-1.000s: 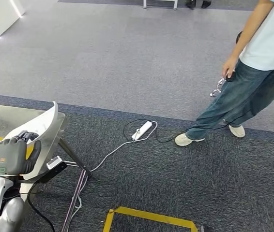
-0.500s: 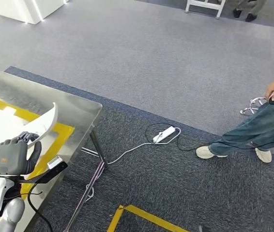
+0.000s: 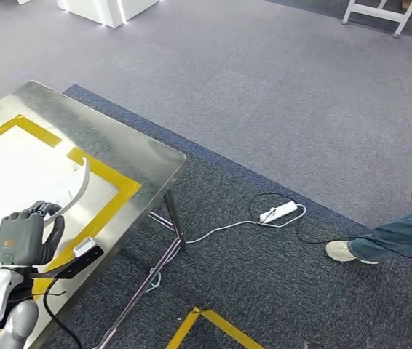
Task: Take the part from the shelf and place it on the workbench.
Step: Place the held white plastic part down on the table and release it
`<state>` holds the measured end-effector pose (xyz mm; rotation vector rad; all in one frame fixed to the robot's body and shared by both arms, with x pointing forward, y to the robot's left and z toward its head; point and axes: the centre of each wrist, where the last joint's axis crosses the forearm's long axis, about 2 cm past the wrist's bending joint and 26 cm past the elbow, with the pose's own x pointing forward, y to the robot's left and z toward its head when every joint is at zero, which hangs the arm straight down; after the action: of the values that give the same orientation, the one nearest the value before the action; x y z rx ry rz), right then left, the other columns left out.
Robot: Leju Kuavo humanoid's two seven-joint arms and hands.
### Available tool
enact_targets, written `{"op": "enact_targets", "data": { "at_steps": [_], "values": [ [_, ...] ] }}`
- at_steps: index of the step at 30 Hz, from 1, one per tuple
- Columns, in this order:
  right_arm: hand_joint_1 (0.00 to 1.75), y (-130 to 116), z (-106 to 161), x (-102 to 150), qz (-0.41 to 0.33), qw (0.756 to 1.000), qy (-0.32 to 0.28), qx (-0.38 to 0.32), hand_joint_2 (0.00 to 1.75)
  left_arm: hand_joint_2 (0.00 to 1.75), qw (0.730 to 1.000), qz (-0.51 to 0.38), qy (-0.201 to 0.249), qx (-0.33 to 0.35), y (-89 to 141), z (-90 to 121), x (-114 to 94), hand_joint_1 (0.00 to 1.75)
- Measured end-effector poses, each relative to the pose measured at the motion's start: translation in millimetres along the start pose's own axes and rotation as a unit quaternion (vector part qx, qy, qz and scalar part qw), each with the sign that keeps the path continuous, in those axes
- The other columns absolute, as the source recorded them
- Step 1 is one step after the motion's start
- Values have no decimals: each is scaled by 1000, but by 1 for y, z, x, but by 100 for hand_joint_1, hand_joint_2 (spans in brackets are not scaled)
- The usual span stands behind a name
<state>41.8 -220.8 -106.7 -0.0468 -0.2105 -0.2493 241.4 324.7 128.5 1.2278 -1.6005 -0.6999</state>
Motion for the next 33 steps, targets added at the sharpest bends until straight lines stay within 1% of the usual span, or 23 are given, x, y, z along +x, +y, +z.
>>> {"op": "enact_targets", "data": {
  "at_steps": [16,33],
  "values": [
    [0,1,0,2,0,1000,-3,1,0,175,1000,0,2,0,1,-1,1,175],
    [0,-1,0,-1,-4,1000,-2,-4,0,175,1000,0,6,-4,1,-1,0,175]
  ]
}}
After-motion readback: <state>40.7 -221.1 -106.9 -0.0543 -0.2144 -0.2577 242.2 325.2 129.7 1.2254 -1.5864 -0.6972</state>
